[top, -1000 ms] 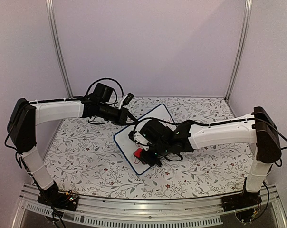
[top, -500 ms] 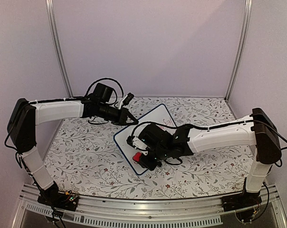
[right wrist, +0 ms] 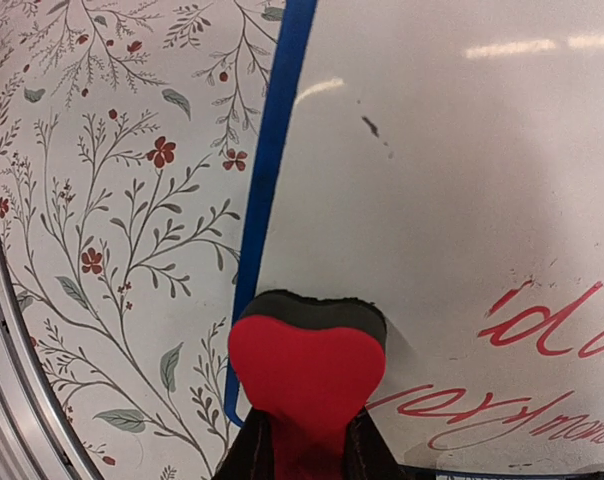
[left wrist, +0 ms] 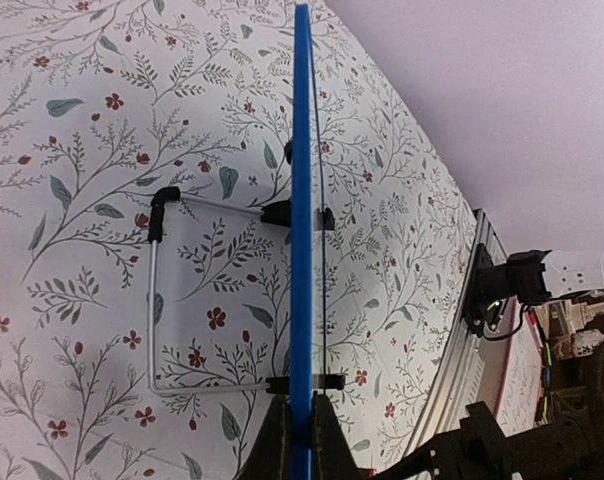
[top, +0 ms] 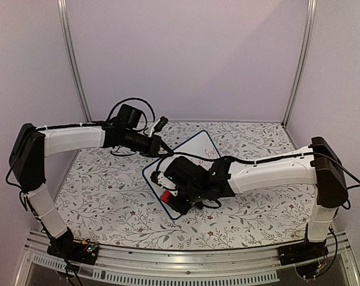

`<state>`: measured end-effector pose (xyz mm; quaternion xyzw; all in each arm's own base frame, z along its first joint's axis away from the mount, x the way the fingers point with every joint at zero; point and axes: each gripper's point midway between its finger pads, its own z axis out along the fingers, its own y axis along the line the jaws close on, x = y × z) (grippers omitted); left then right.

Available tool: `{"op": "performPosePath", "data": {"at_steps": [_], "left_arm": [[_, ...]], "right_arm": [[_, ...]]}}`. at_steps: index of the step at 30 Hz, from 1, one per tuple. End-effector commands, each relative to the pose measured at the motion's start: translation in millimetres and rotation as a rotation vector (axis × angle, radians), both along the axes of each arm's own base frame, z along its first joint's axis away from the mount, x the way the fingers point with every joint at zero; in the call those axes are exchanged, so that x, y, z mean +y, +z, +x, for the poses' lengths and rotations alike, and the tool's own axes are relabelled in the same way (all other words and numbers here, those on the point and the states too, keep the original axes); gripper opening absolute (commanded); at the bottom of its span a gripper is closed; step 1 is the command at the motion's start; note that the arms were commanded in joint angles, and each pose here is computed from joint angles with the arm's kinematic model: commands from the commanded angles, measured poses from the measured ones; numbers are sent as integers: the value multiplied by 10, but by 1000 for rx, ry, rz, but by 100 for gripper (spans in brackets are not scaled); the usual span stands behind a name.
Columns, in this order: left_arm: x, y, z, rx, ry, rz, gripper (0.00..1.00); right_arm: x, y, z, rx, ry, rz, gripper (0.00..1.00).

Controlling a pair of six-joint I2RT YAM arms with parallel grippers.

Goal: Erase the whiteboard
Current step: Erase the whiteboard at the center of the board.

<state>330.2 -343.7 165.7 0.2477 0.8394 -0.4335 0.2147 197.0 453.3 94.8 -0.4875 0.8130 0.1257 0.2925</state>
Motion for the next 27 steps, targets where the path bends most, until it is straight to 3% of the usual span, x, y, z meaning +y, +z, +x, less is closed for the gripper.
{"op": "performPosePath", "data": {"at_steps": [1,6,14,27], "left_arm": [[-84,56,-118,18,-37,-10,0],[-82,63,-117,17,-36,-11,0],[-83,89,-120,12,-39,-15,0],[-83,56,-116,17,-36,-10,0]], "right_arm": [[123,101,228,-96,-59,9,9],[143,209,267,-122,-74,34,9],[-144,-140,144,-76,-70,-76,9],[-244,-163,100,-65,-80,-73,9]]}}
